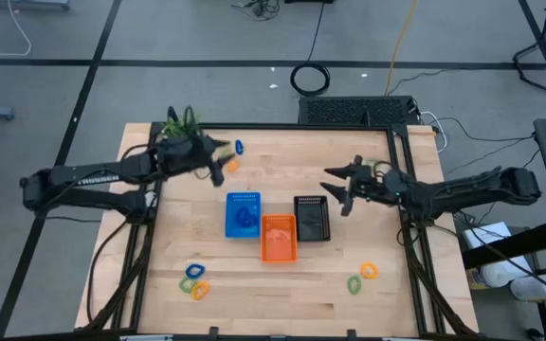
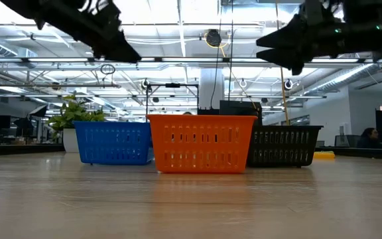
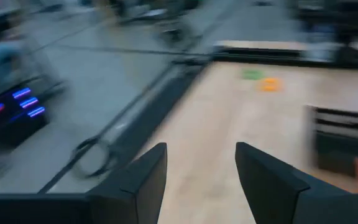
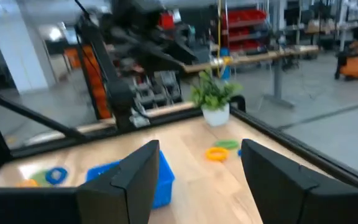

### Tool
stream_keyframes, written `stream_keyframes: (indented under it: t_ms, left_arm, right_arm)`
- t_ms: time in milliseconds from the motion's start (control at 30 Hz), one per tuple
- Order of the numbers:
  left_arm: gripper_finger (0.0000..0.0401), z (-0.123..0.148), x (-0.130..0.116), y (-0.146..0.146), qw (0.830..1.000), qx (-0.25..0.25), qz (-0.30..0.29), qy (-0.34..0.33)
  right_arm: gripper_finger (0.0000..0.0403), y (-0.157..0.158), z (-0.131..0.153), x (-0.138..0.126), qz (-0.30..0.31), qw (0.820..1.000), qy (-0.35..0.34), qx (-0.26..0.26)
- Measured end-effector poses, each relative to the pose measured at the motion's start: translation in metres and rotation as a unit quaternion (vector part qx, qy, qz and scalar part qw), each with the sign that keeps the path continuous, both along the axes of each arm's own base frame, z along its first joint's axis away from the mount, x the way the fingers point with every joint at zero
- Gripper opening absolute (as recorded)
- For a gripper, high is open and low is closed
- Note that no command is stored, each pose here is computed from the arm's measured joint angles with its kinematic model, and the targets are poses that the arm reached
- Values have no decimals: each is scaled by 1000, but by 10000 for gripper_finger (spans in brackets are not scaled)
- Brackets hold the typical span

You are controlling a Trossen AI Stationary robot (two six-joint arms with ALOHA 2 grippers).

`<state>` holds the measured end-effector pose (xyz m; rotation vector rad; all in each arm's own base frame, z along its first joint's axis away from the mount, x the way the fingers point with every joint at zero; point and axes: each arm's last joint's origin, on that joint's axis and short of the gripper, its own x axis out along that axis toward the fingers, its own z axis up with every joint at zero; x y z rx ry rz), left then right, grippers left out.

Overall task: Sort spring keychains
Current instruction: Put the blue spring keychain into the blue bin

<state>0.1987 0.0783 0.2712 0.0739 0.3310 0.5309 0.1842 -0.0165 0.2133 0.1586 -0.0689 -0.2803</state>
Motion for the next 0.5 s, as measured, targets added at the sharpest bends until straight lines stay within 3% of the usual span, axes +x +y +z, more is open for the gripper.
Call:
stream_keyframes:
  t_ms: [133,267,400,500]
  left_arm:
    - [200,-3,2,27,994,-42,74,67]
    - [200,-2,19,57,975,-112,128,144]
    - [200,-7,44,89,960,-170,129,179]
    - [200,-25,60,112,939,-238,131,209]
  right_arm:
    - [212,0,-9,-10,0,1000,-30,6]
    - [212,1,-8,-12,-1,999,-43,4]
    - [212,1,-9,-12,-1,999,-42,4]
    - [212,1,-9,-12,-1,999,-42,5]
